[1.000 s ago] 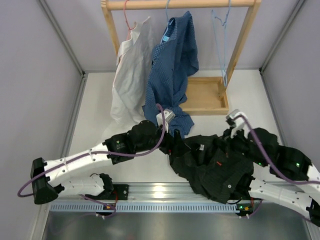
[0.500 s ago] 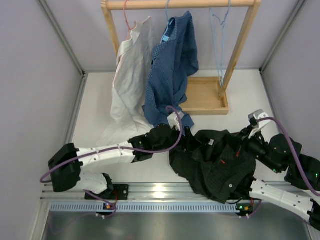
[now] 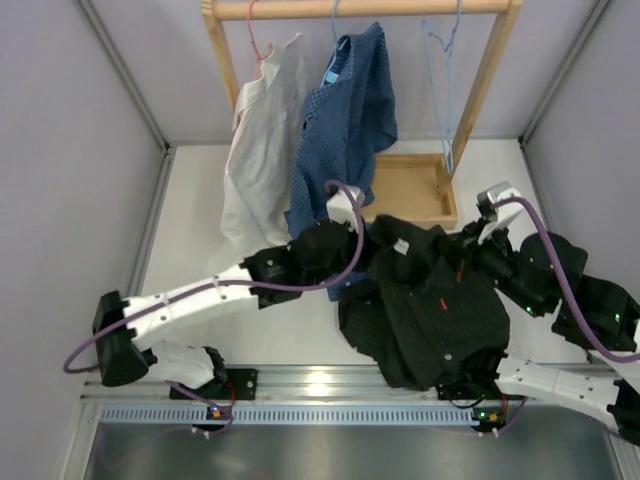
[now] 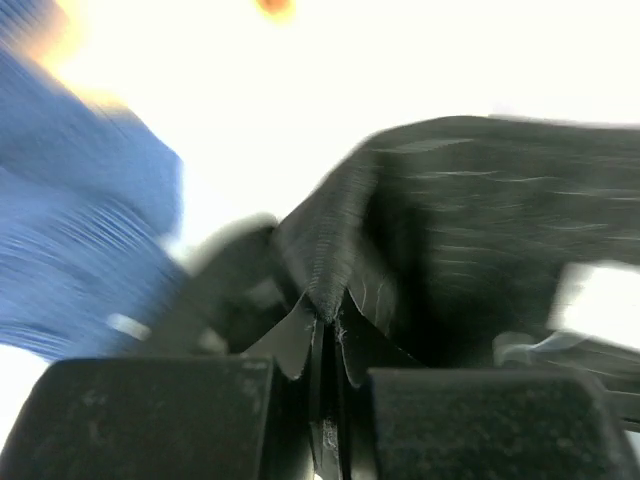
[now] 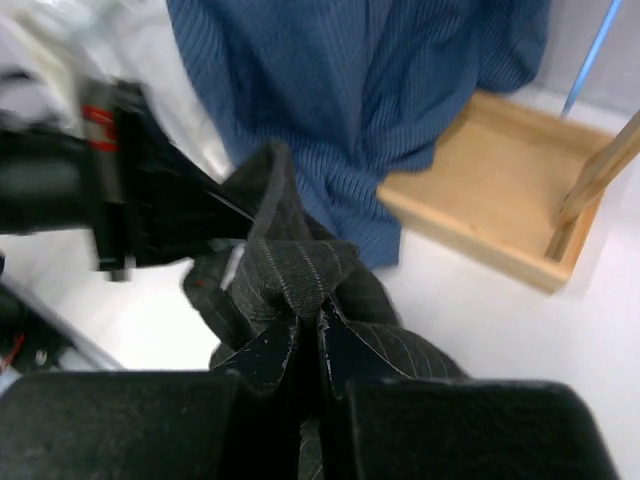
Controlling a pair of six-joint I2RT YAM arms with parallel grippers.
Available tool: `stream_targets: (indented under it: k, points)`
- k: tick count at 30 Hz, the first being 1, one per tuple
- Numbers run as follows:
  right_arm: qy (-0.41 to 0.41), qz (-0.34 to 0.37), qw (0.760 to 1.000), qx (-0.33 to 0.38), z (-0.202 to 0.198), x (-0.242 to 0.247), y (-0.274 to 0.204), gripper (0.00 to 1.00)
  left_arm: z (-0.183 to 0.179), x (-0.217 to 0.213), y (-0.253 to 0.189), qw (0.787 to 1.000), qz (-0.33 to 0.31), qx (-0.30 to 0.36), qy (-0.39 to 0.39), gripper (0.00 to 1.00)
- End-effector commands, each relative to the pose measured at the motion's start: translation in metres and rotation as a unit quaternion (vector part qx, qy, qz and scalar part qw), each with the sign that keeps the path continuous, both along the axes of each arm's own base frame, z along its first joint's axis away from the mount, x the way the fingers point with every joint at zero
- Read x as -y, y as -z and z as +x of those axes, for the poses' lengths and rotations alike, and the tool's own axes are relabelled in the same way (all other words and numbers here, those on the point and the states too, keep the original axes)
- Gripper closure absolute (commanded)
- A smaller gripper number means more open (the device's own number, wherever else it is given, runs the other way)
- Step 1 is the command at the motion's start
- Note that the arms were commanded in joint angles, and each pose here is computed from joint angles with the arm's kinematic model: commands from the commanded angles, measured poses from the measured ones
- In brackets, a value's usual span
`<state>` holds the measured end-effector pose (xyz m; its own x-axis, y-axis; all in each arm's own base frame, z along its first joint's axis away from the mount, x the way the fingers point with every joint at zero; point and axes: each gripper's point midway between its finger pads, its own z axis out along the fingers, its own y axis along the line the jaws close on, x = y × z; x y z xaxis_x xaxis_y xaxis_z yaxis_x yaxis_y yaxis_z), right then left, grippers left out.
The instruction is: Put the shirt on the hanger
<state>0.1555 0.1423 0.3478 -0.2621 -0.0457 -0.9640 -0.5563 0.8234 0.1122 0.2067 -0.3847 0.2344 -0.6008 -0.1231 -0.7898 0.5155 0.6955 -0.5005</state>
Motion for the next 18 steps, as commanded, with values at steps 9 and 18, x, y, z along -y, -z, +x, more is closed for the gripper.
stream_targets:
  k: [9, 18]
  points:
    - [0.165, 0.050, 0.977, 0.128, 0.069, -0.003, -0.171, 1.00, 0.017, -0.108, -0.292, 0.948, 0.038, 0.275, -0.154, 1.00]
    - [0.198, -0.015, 0.980, -0.029, 0.048, 0.015, 0.082, 1.00, 0.005, -0.078, -0.006, 0.975, 0.130, 0.092, -0.153, 1.00]
